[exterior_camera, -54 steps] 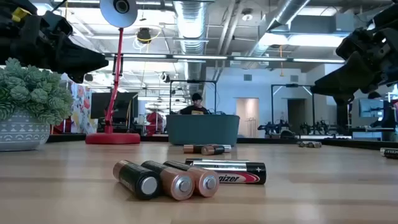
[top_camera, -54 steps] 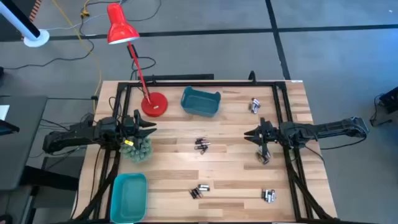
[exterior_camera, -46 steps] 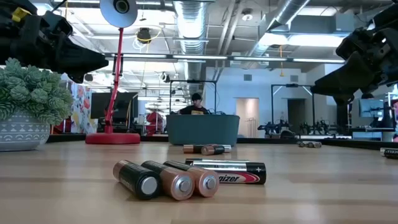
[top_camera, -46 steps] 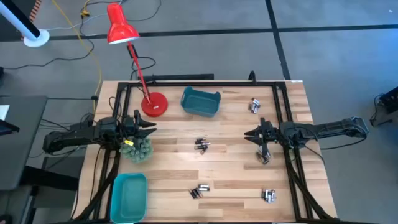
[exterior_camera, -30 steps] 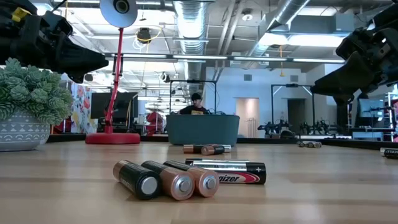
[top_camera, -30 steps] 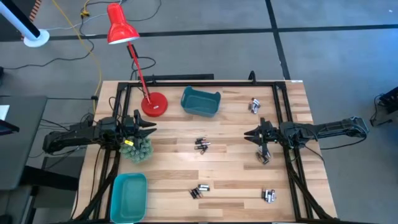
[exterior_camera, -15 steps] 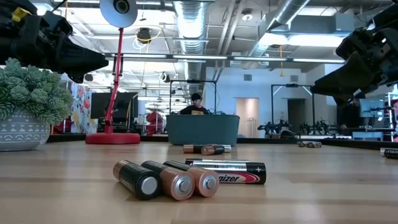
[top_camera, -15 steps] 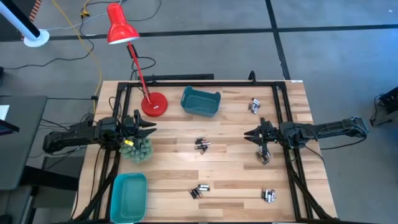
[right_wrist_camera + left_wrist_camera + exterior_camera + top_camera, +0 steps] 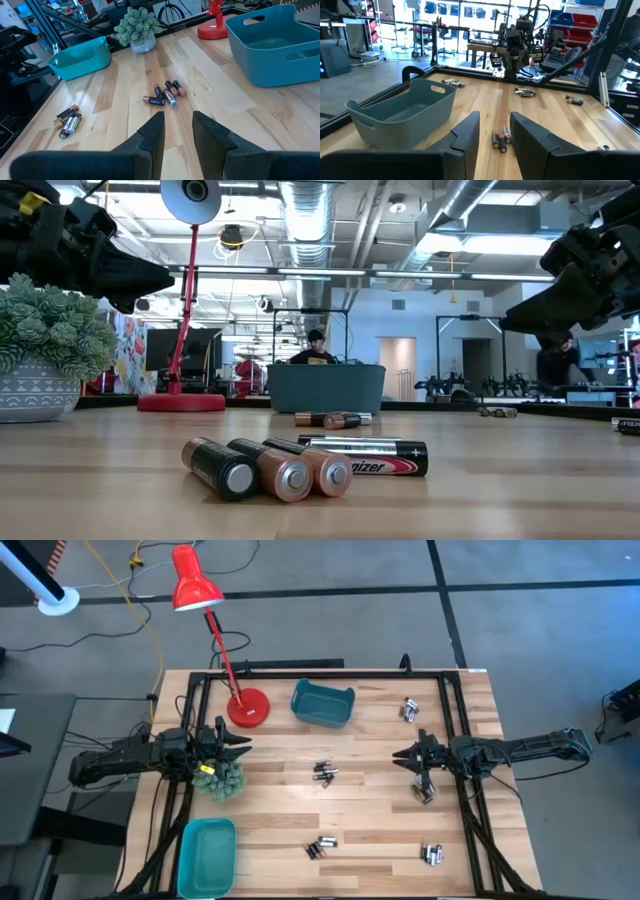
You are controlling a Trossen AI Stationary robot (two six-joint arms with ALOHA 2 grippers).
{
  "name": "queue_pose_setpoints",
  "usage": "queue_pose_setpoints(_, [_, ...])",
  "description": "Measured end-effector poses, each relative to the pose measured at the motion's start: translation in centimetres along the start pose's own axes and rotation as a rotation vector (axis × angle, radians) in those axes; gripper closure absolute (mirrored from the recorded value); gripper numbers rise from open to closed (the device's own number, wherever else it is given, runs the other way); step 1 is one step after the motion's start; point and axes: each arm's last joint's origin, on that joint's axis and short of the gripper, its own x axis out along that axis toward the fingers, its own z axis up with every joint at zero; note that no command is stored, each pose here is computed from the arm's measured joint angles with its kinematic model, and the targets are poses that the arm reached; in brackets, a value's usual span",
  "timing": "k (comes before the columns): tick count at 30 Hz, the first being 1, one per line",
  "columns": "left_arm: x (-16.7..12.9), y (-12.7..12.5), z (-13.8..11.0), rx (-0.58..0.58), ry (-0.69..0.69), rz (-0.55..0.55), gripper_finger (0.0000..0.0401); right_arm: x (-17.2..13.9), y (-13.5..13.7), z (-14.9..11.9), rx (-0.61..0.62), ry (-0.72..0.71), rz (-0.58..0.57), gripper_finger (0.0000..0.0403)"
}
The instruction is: Sort batteries
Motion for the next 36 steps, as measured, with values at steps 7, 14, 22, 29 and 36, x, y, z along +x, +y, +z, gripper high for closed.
queue_pose_setpoints(7, [0.0, 0.0, 0.0, 0.000, 0.000, 0.000, 0.0296, 0.0, 0.0, 0.0, 0.000, 0.000, 0.001, 0.0285])
queue_pose_setpoints(14, [0.0, 0.0, 0.0, -0.122, 0.000, 0.000, 0.0296, 0.0, 0.0, 0.0, 0.000, 0.000, 0.001, 0.0285])
queue_pose_setpoints(22, [0.0, 0.0, 0.0, -0.256, -0.005, 0.006, 0.0296, 0.0, 0.0, 0.0, 0.000, 0.000, 0.000, 0.0285])
queue_pose_setpoints(29, [-0.1, 0.1, 1.0, -0.233, -0.043, 0.057, 0.0296, 0.0, 0.0, 0.0, 0.000, 0.000, 0.001, 0.0285])
queue_pose_setpoints(36, [0.5, 0.1, 4.1, -0.097, -0.018, 0.144, 0.0310, 0.0, 0.0, 0.0, 0.000, 0.000, 0.000, 0.0285])
